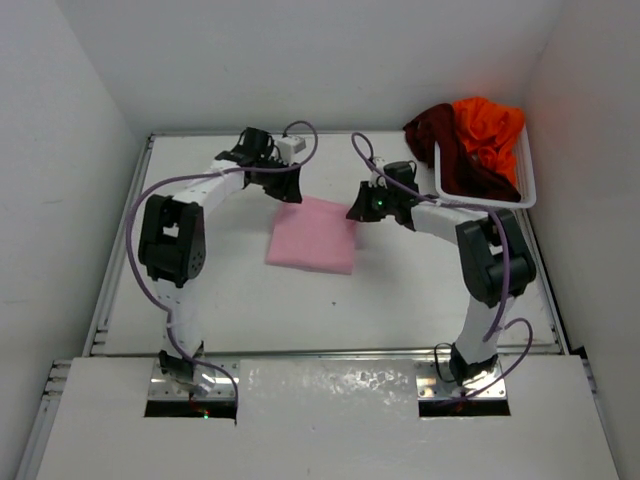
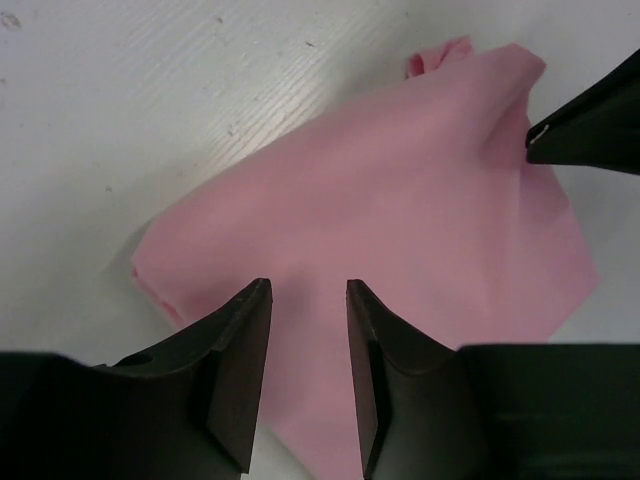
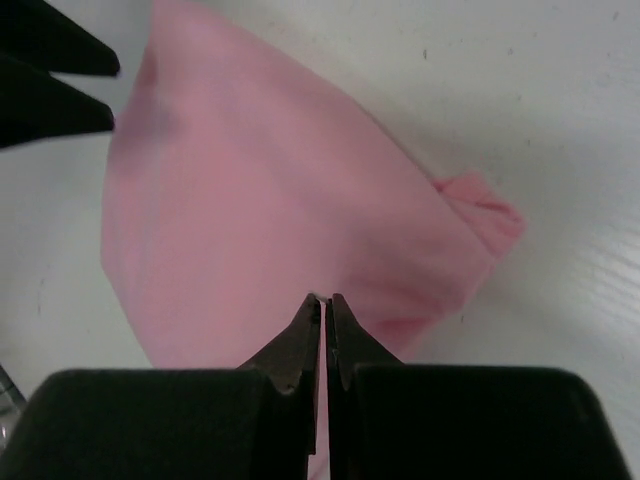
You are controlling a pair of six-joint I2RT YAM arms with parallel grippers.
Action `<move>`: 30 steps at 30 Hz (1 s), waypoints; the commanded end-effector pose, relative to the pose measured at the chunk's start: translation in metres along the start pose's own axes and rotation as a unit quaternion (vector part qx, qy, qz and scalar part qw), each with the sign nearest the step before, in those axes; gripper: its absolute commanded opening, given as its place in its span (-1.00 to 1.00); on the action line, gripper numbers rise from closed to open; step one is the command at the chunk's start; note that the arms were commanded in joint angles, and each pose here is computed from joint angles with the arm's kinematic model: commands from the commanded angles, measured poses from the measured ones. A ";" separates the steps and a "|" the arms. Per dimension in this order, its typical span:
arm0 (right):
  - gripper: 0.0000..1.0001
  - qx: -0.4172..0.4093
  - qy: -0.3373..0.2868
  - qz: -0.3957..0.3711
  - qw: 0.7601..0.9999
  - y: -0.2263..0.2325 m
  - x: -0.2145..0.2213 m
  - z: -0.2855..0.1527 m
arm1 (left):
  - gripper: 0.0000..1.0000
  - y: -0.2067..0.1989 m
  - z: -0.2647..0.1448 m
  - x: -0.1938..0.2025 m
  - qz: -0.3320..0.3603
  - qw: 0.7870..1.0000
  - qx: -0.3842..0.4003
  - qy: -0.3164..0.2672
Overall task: Fold and stack the t-shirts
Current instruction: Put the neatly folded tshirt into the corner of the board with the left arm
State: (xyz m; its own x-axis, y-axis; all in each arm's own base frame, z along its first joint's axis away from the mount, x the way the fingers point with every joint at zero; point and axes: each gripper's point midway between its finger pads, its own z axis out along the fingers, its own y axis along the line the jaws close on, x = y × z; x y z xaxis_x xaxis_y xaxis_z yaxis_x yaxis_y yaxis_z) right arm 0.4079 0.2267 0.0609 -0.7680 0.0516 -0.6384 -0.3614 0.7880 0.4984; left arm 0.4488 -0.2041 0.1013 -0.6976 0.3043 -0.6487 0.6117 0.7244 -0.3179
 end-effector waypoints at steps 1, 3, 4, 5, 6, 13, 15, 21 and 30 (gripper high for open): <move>-1.00 -0.014 -0.032 0.017 0.999 0.001 -0.025 0.025 | -0.33 0.017 0.020 -0.010 -0.005 1.000 -0.008 -0.017; -1.00 -0.011 -0.039 0.014 0.999 -0.002 -0.038 0.036 | -0.32 0.032 0.029 -0.012 -0.010 0.999 -0.037 -0.025; -1.00 -0.005 -0.032 0.018 0.999 -0.007 -0.040 0.046 | -0.31 0.038 0.033 -0.010 -0.012 0.999 -0.045 -0.025; -1.00 0.006 -0.028 0.021 0.999 -0.013 -0.040 0.052 | -0.31 0.045 0.035 -0.012 -0.013 0.998 -0.057 -0.030; -1.00 0.013 -0.023 0.023 0.999 -0.018 -0.039 0.058 | -0.31 0.053 0.036 -0.013 -0.020 0.997 -0.072 -0.031; -1.00 0.097 -0.009 0.041 0.994 -0.068 -0.041 0.089 | -0.27 0.082 0.052 0.006 -0.060 0.993 -0.105 -0.020; -1.00 0.118 -0.031 0.055 0.991 -0.081 -0.051 0.086 | -0.27 0.089 0.054 0.011 -0.066 0.991 -0.118 -0.015; -0.78 0.178 -0.050 0.056 0.981 -0.110 -0.086 0.081 | -0.28 0.111 0.051 0.020 -0.087 0.985 -0.150 -0.012; -0.14 0.114 -0.040 0.017 0.993 -0.064 -0.092 0.019 | -0.13 0.092 0.022 -0.005 -0.103 0.986 -0.123 -0.047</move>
State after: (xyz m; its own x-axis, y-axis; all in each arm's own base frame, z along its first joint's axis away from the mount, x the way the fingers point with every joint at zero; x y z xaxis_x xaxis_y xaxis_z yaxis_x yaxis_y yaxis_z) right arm 0.5506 0.1696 0.0307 -0.7402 0.1617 -0.6526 -0.0909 0.9377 0.3354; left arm 0.5135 -0.1544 0.0241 -0.7815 0.1270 -0.6109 0.3499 0.8998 -0.2605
